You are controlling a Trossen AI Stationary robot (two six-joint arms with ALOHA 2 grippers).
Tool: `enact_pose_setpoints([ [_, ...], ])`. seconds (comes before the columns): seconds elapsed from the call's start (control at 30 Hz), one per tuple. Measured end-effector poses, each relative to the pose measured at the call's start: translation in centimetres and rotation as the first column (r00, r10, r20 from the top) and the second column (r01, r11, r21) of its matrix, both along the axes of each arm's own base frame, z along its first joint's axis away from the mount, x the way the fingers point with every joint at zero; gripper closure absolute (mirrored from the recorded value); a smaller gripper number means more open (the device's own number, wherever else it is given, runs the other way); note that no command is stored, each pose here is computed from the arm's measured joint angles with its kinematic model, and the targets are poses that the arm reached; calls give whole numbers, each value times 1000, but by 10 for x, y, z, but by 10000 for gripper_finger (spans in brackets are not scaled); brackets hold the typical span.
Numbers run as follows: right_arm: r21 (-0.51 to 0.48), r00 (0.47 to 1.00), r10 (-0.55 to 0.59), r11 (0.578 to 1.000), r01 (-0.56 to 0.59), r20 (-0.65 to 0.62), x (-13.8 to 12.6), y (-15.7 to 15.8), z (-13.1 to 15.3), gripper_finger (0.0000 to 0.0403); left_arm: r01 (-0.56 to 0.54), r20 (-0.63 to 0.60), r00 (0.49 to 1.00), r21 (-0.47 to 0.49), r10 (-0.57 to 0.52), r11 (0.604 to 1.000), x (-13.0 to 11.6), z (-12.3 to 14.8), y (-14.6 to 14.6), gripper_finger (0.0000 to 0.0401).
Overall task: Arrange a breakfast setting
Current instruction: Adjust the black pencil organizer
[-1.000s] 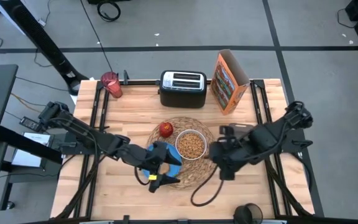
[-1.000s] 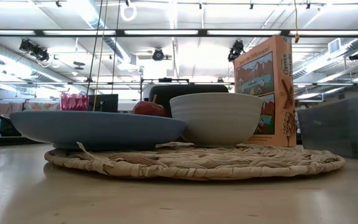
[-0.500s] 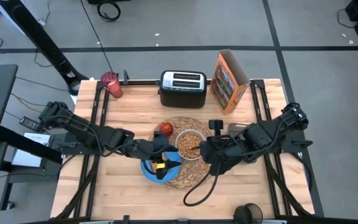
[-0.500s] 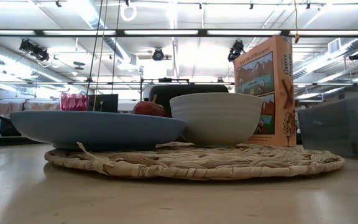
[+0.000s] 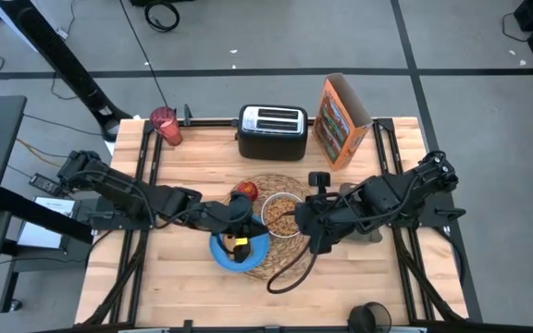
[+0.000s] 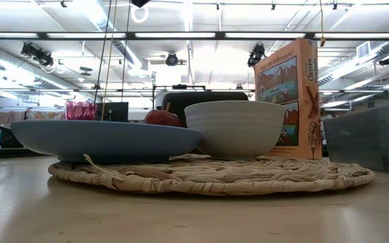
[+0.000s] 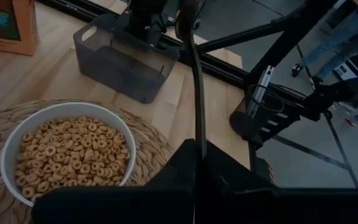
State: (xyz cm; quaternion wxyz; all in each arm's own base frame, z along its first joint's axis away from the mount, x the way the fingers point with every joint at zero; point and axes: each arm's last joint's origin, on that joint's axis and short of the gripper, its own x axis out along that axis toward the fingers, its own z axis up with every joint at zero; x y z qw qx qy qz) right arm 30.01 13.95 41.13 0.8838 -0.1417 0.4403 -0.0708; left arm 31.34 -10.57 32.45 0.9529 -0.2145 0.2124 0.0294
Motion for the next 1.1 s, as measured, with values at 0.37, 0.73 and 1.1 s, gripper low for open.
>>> enact_pose_setpoints([
  [0.37,156,1000,-15,988,11,20,-20,9,12,227,12,-42,999,38,-10,999,-26,16,7,397],
  [0.73,405,974,-53,904,140,-219,-88,59,2,158,-32,-5,999,78,33,996,-75,47,17,399],
  [1.1,481,882,58,854,200,-468,-119,138,-90,153,-54,26,998,107,52,993,-80,52,19,399],
])
